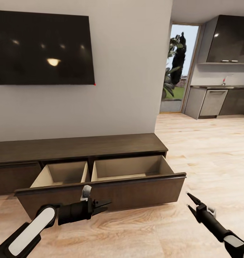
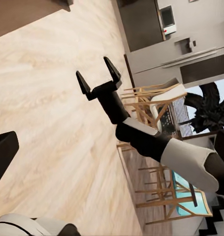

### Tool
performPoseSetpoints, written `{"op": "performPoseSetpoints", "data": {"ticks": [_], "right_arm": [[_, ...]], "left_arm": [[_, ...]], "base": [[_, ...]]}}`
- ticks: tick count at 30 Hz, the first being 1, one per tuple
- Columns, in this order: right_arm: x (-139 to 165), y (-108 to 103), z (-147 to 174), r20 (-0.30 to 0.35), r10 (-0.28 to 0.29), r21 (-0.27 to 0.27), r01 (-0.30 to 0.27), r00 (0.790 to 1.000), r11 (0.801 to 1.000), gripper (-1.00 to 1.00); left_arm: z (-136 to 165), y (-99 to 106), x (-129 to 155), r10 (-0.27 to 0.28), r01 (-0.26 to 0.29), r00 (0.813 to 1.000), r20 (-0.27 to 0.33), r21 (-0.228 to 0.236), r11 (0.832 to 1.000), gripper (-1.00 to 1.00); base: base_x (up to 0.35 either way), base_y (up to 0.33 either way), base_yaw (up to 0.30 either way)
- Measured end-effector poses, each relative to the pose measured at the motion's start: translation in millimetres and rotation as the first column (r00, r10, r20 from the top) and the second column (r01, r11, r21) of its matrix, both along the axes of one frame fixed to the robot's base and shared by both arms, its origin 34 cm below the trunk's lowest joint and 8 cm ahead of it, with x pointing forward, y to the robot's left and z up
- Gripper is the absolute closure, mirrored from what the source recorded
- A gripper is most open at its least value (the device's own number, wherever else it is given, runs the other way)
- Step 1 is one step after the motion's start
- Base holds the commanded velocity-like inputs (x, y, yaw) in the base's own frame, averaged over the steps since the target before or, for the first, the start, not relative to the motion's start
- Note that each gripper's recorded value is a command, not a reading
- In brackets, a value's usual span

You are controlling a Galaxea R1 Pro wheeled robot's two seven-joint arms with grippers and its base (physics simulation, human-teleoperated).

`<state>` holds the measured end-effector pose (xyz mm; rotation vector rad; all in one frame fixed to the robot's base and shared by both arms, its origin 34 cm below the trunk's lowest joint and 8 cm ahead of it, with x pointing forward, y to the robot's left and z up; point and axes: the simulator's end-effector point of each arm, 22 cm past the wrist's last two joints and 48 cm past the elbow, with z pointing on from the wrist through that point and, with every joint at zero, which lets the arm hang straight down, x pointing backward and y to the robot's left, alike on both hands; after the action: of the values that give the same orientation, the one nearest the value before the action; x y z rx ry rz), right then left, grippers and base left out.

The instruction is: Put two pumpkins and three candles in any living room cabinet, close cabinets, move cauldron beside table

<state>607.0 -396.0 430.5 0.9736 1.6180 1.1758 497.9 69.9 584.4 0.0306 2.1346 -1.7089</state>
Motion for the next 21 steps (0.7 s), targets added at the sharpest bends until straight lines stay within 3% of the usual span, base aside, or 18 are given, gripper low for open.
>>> {"op": "performPoseSetpoints", "data": {"ticks": [3,8,14,21], "right_arm": [[-25,-10,-20,-0.056,-0.016,-0.010,0.015,0.998,1.000,-1.00],[-42,-10,-28,-0.088,-0.002,-0.029,0.000,0.996,1.000,-1.00],[-59,2,-39,-0.151,0.107,-0.114,-0.125,0.983,0.986,-1.00],[-60,5,-29,-0.173,0.137,-0.141,-0.163,0.975,0.977,-1.00]], "left_arm": [[5,0,-1,0.000,0.000,1.000,0.012,0.000,1.000,-1.00],[15,0,-3,0.000,0.000,0.999,0.033,-0.001,1.000,-1.00],[21,2,-2,0.007,-0.007,0.999,0.043,0.005,1.000,-1.00],[26,1,6,0.020,-0.020,1.000,0.012,0.003,1.000,-1.00]], "base": [[0.000,0.000,0.000],[0.000,0.000,0.000],[0.000,0.000,0.000],[0.000,0.000,0.000]]}}
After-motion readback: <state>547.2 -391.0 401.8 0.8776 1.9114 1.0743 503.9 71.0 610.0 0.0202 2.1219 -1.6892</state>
